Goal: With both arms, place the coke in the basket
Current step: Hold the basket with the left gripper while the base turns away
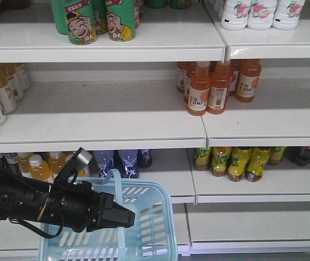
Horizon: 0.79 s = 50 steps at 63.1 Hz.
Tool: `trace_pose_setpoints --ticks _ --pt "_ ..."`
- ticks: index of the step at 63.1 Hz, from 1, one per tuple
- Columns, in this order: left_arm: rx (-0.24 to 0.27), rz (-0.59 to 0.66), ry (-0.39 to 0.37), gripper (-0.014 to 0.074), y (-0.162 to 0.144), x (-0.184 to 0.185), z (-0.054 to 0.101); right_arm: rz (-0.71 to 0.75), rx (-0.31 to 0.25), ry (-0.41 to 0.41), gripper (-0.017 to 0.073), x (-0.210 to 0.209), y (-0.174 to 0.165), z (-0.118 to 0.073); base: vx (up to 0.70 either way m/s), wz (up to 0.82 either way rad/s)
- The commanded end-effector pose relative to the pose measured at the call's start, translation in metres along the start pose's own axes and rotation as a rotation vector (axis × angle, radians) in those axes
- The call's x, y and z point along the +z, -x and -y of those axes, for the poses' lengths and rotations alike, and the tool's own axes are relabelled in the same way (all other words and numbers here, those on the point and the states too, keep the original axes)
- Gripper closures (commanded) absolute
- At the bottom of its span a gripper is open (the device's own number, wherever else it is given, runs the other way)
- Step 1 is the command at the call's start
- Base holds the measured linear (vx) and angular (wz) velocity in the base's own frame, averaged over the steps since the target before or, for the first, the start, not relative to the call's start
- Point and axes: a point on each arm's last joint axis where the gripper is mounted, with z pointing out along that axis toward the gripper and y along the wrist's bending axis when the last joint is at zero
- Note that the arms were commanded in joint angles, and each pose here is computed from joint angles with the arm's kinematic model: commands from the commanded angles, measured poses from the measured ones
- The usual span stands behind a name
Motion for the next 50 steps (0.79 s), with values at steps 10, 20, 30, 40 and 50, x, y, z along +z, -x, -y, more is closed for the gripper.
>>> trace_pose_setpoints --ticks 10,20,30,40,50 --pt "0.025 0.047 -0.085 0.0601 0.0056 -0.0071 0.0208 0.067 -0.004 -0.002 0.0569 -0.0004 0.001 0.0002 0.0 0.0" --pt "0.025 0.047 -0.085 0.0601 0.0056 -0.0071 0.0208 0.067 -0.004 -0.002 0.0569 -0.0004 0.001 0.0002 0.0 0.0" --pt "0.025 0.047 -0.085 0.0601 0.0056 -0.0071 0.0208 0.069 -0.004 -0.002 0.0569 -0.0004 0.0011 0.0002 0.0 0.0" --pt "0.025 0.047 -0.085 0.0601 0.0056 -0.0071 0.0208 0.069 -0.004 -0.002 0.0569 -0.0004 0.0011 0.0002 0.0 0.0" --pt "0.025 0.047 -0.085 0.0601 0.0056 -0.0071 0.0208 0.069 -0.004 -0.002 0.0569 -0.0004 0.0011 0.0002 0.0 0.0"
